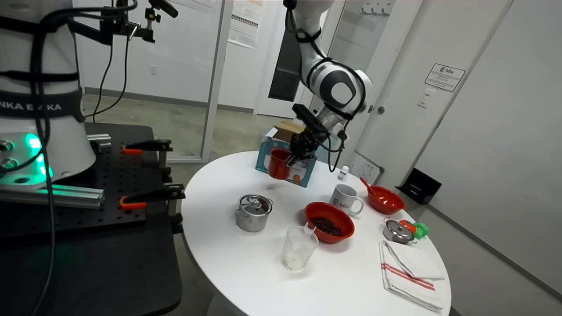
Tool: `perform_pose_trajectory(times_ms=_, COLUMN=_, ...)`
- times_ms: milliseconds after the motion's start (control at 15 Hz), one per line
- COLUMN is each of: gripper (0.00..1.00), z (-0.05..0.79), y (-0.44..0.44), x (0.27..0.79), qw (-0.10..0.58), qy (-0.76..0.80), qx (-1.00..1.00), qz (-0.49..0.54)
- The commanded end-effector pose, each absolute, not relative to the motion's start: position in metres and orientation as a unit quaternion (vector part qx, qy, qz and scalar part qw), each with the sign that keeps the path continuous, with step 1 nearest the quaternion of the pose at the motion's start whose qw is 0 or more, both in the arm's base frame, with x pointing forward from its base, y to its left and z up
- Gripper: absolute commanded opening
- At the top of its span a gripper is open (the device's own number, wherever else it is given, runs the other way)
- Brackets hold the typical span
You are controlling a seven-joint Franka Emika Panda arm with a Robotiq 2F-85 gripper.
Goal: Move the red mug to the right
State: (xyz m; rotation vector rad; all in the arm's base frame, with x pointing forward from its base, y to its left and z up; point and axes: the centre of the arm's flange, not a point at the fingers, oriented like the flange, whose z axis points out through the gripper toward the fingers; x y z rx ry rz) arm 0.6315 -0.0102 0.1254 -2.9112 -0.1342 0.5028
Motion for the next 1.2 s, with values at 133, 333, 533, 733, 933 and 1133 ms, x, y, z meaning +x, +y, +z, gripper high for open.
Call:
perform_pose_trajectory(times_ms=133, gripper=0.02, z=0.180, y=-0.073, x=0.610, qw=0.143, qy=0.093, qx=-0.974, qz=0.149)
perform_pose_trajectory(times_ms=333, gripper=0.02, z=0.204, y=-0.111, x=0.598, qw=0.146, qy=0.173, qx=-0.965, qz=0.134)
perform_pose_trajectory(times_ms=533, gripper=0.02, z=0.235, y=-0.143, x=0.587, qw=0.142, qy=0.253, qx=-0.949, qz=0.122)
perform_pose_trajectory(times_ms=733, gripper=0.02, z=0.264, y=-0.164, x=0.582, qw=0.135, qy=0.330, qx=-0.928, qz=0.109)
perform_pose_trajectory(times_ms=933, gripper=0.02, z=0.287, y=-0.161, x=0.583, qw=0.136, qy=0.372, qx=-0.915, qz=0.081)
perform_pose_trajectory(times_ms=1133, gripper=0.08, z=0.281, y=-0.173, x=0.593, qw=0.130, qy=0.358, qx=-0.920, qz=0.088)
